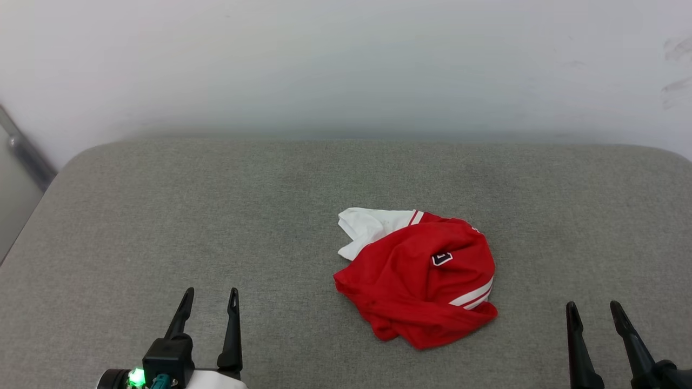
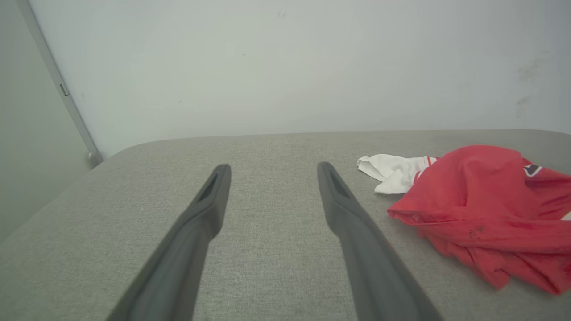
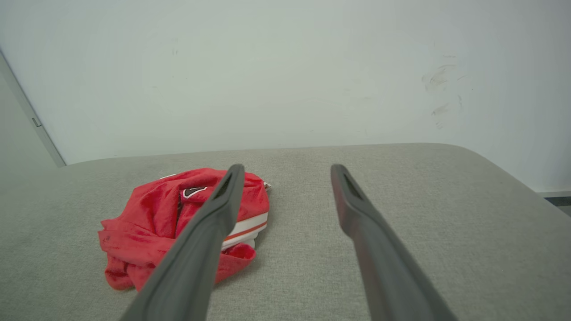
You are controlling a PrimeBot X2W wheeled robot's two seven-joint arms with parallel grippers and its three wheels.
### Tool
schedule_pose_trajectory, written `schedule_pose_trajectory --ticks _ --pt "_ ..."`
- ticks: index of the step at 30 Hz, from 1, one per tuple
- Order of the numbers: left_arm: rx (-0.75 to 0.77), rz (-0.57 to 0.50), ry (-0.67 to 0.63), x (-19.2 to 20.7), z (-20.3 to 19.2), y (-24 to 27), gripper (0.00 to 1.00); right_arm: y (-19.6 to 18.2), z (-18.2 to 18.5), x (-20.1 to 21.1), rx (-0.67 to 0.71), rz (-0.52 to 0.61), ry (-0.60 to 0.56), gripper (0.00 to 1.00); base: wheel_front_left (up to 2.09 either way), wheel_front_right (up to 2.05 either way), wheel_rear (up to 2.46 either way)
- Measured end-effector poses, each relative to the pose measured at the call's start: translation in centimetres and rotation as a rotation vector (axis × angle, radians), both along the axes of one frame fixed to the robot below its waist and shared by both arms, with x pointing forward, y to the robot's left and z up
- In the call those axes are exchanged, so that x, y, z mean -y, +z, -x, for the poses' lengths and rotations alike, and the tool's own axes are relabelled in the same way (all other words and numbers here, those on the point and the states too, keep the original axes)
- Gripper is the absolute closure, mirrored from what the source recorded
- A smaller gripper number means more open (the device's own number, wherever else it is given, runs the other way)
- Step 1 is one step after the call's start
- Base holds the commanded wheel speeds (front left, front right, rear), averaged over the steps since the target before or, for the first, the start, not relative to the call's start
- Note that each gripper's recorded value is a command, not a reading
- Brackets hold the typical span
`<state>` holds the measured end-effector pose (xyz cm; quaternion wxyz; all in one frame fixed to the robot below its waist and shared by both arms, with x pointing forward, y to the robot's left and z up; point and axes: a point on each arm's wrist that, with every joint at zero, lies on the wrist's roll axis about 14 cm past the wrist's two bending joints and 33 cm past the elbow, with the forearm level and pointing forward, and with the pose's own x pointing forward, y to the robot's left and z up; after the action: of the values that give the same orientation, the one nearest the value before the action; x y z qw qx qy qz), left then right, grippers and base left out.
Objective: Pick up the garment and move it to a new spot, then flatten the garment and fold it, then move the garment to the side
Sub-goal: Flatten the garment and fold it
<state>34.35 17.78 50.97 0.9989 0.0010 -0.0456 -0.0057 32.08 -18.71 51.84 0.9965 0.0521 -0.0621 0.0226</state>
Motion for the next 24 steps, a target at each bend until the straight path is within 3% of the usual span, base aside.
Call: schedule_pose_trajectory --ticks 13,24 --pt "-0.008 0.007 -0.021 0.0 -0.8 -0.3 0.00 0.0 -0.1 0.0 -0.001 0.002 -0.002 0.00 0.00 0.00 0.00" --pt "0.178 -0.114 -0.168 1.3 -10.3 7.7 0.00 0.7 -2.0 0.4 0.019 0.026 -0.013 0.00 0.00 0.00 0.00"
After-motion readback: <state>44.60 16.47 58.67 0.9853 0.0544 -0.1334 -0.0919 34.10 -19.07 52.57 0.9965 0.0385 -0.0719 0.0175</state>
